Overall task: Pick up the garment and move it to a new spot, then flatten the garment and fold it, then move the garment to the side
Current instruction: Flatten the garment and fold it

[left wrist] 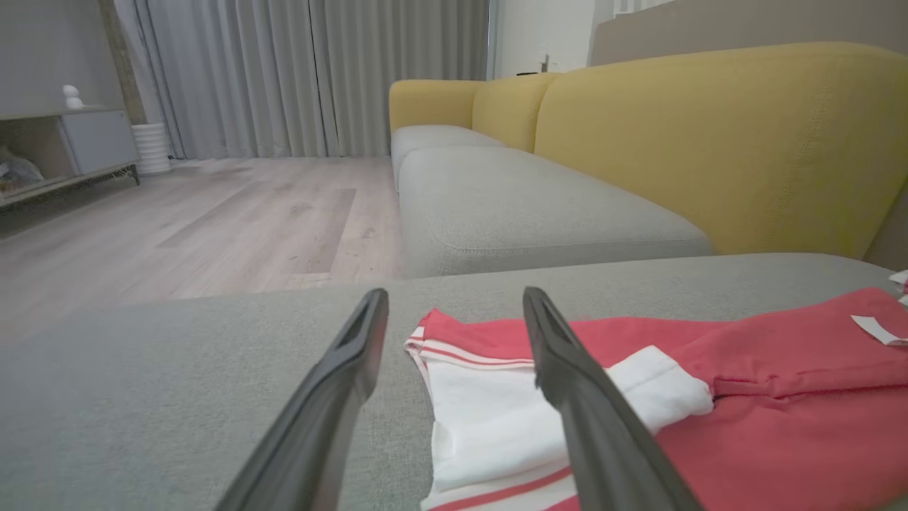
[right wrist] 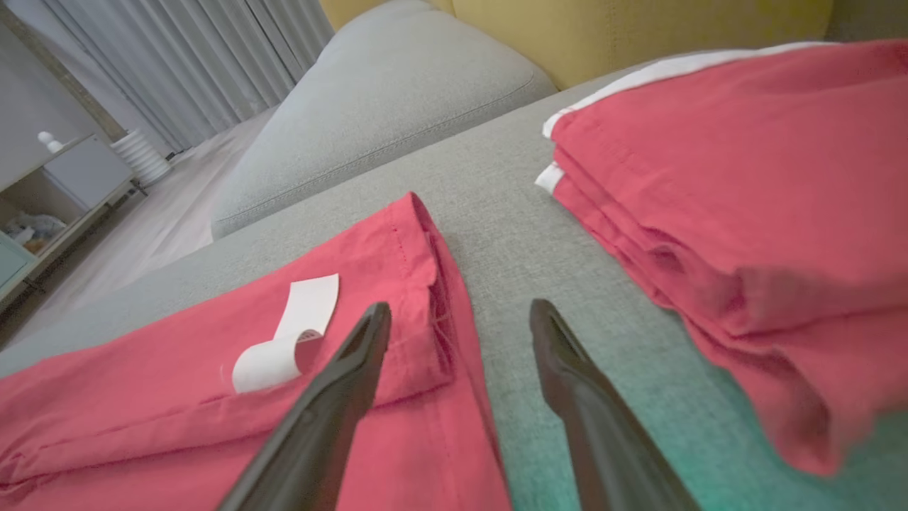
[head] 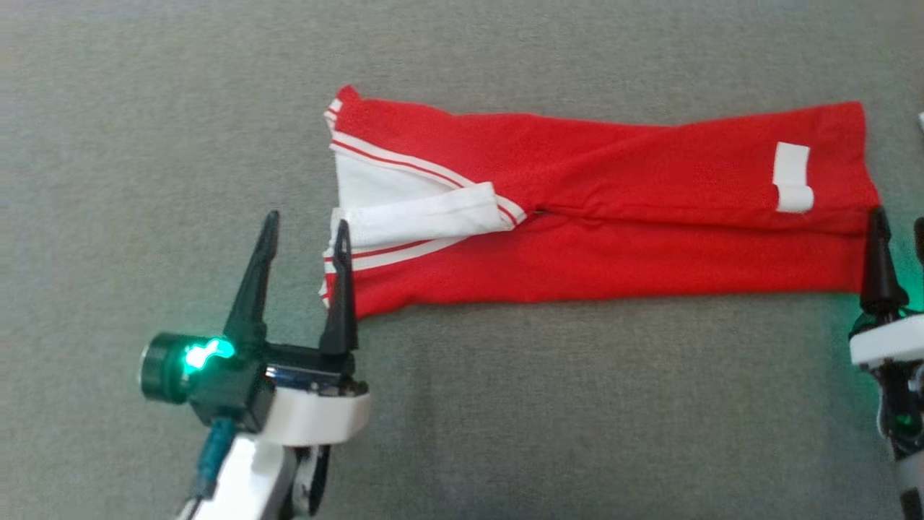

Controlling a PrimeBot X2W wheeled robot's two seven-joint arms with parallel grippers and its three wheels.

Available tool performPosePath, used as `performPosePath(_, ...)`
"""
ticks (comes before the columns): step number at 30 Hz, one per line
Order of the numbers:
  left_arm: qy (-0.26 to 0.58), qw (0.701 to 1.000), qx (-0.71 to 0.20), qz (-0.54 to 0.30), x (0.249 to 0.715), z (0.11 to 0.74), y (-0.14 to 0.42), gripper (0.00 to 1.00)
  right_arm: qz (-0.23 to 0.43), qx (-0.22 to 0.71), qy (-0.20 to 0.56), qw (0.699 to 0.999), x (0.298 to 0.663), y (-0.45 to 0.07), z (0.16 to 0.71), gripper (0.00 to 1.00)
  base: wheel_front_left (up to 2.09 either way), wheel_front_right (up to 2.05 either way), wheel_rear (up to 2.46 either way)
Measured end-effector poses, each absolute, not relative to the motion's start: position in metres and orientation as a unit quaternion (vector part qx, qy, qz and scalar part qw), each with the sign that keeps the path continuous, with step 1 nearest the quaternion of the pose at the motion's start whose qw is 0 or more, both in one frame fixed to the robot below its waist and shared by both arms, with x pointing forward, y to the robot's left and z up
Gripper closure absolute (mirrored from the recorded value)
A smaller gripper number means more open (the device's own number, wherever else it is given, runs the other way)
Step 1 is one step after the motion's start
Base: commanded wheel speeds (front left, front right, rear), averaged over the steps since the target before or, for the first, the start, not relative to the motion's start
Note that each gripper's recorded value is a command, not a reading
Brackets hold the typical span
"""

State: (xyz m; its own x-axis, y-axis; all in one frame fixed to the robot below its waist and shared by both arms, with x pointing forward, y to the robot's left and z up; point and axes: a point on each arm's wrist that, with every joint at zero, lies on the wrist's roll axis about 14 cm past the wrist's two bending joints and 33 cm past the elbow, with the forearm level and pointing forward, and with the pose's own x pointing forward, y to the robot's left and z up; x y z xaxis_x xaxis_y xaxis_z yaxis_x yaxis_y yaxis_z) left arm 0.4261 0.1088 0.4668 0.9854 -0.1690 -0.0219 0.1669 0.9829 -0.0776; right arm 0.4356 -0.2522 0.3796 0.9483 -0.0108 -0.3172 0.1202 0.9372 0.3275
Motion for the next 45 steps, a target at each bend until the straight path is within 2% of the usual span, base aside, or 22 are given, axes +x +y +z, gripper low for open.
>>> performPosePath(6,-0.003,0.998,-0.032,-0.045,0.413,0.478,0.119,0.00,-0.044,0.161,0.216,0.962,0.445,-0.253,0.356,0.00,0.00,0.00,0.00)
performPosePath(7,-0.004,0.999,-0.032,-0.041,0.410,0.479,0.121,0.00,-0.045,0.160,0.231,0.959,0.442,-0.252,0.350,0.11,0.00,0.00,0.00)
performPosePath(8,-0.005,0.999,-0.032,-0.039,0.408,0.480,0.122,0.00,-0.045,0.162,0.238,0.957,0.442,-0.250,0.347,0.51,0.00,0.00,0.00)
performPosePath(9,-0.007,0.999,-0.032,-0.035,0.406,0.482,0.124,0.00,-0.044,0.167,0.240,0.955,0.444,-0.248,0.347,0.64,0.00,0.00,0.00)
performPosePath(11,-0.008,0.999,-0.033,-0.024,0.403,0.483,0.129,0.00,-0.040,0.174,0.241,0.954,0.446,-0.243,0.349,1.00,0.00,0.00,0.00)
performPosePath(15,-0.010,0.999,-0.033,-0.015,0.399,0.485,0.135,0.00,-0.043,0.179,0.225,0.957,0.443,-0.245,0.357,1.00,0.00,0.00,0.00)
performPosePath(19,-0.016,0.999,-0.034,-0.020,0.397,0.488,0.135,0.00,-0.064,0.160,0.205,0.963,0.435,-0.272,0.371,1.00,0.00,0.00,0.00)
performPosePath(24,-0.025,0.998,-0.036,-0.034,0.399,0.494,0.128,0.00,-0.072,0.104,0.135,0.983,0.456,-0.318,0.437,1.00,0.00,0.00,0.00)
performPosePath(28,-0.029,0.998,-0.038,-0.036,0.399,0.497,0.129,0.00,-0.033,0.105,0.091,0.990,0.472,-0.296,0.475,1.00,0.00,0.00,0.00)
performPosePath(32,-0.030,0.998,-0.040,-0.037,0.395,0.498,0.130,0.00,0.057,0.132,0.044,0.989,0.484,-0.230,0.519,1.00,0.00,0.00,0.00)
performPosePath(36,-0.030,0.998,-0.038,-0.033,0.390,0.499,0.135,0.00,0.151,0.164,0.029,0.974,0.479,-0.155,0.545,1.00,0.00,0.00,0.00)
performPosePath(45,-0.025,0.998,-0.047,-0.026,0.379,0.500,0.139,0.00,0.288,0.217,0.091,0.928,0.456,-0.017,0.527,1.00,0.00,0.00,0.00)
